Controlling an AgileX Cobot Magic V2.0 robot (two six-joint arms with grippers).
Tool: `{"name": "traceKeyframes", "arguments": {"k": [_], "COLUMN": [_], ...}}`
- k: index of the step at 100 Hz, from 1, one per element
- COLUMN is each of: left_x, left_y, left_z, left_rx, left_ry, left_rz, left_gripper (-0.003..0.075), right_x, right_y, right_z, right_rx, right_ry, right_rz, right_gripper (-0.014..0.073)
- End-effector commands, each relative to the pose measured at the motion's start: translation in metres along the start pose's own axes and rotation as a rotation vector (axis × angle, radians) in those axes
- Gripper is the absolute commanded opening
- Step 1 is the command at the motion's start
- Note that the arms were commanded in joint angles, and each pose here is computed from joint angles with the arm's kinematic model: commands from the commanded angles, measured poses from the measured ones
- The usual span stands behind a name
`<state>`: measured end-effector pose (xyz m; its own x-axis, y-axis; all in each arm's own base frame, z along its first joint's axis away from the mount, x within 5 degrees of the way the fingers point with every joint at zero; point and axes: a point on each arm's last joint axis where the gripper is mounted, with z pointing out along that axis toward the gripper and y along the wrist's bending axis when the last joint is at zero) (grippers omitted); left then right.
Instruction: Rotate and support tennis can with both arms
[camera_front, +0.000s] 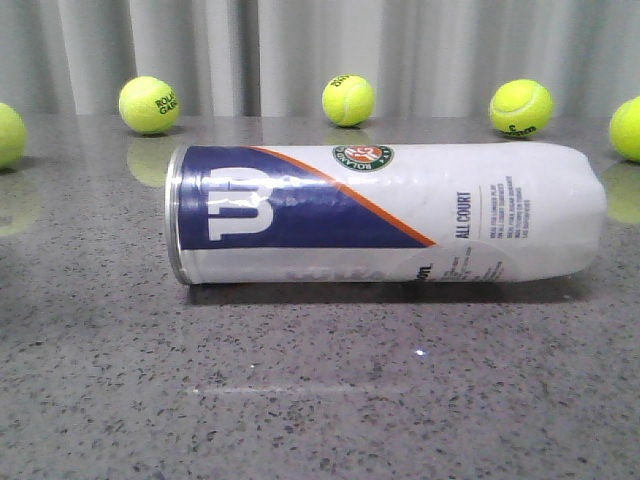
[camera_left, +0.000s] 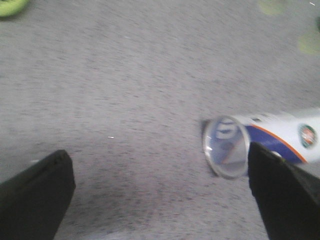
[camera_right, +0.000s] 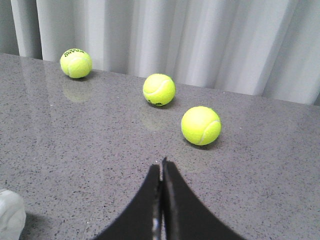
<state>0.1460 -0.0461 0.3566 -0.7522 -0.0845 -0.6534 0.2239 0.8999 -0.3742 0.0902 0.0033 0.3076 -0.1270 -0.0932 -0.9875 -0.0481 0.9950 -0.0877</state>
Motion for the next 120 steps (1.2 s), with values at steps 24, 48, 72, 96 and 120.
{"name": "traceKeyframes", "arguments": {"k": [24, 48, 72, 96, 120], "left_x": [-0.019, -0.022, -0.015, 0.002, -0.004], "left_y": [-0.016, -0.032, -0.051, -0.077, -0.08], "left_z": [0.04, 0.071, 0.114, 0.147, 0.151], "left_rx": [0.318, 0.497, 0.609, 0.709, 0.732], "left_ry": [0.151, 0.227, 0.356, 0.472, 0.388], "left_rz": [-0.062, -0.091, -0.124, -0.136, -0.143], "left_gripper": [0.0634, 0.0634, 0.0634, 0.0625, 0.0304], "right_x": [-0.016, -0.016, -0.016, -0.016, -0.016], "right_y": [-0.002, -0.002, -0.002, -0.002, -0.002], "right_z": [-0.002, -0.002, -0.002, -0.002, -0.002], "right_rx": [0.021, 0.021, 0.021, 0.021, 0.021], "right_ry": [-0.109, -0.109, -0.109, -0.109, -0.109], "right_rz": [-0.005, -0.005, -0.005, -0.005, -0.005], "right_gripper": [-0.0066, -0.0066, -0.0066, -0.0066, -0.0066]}}
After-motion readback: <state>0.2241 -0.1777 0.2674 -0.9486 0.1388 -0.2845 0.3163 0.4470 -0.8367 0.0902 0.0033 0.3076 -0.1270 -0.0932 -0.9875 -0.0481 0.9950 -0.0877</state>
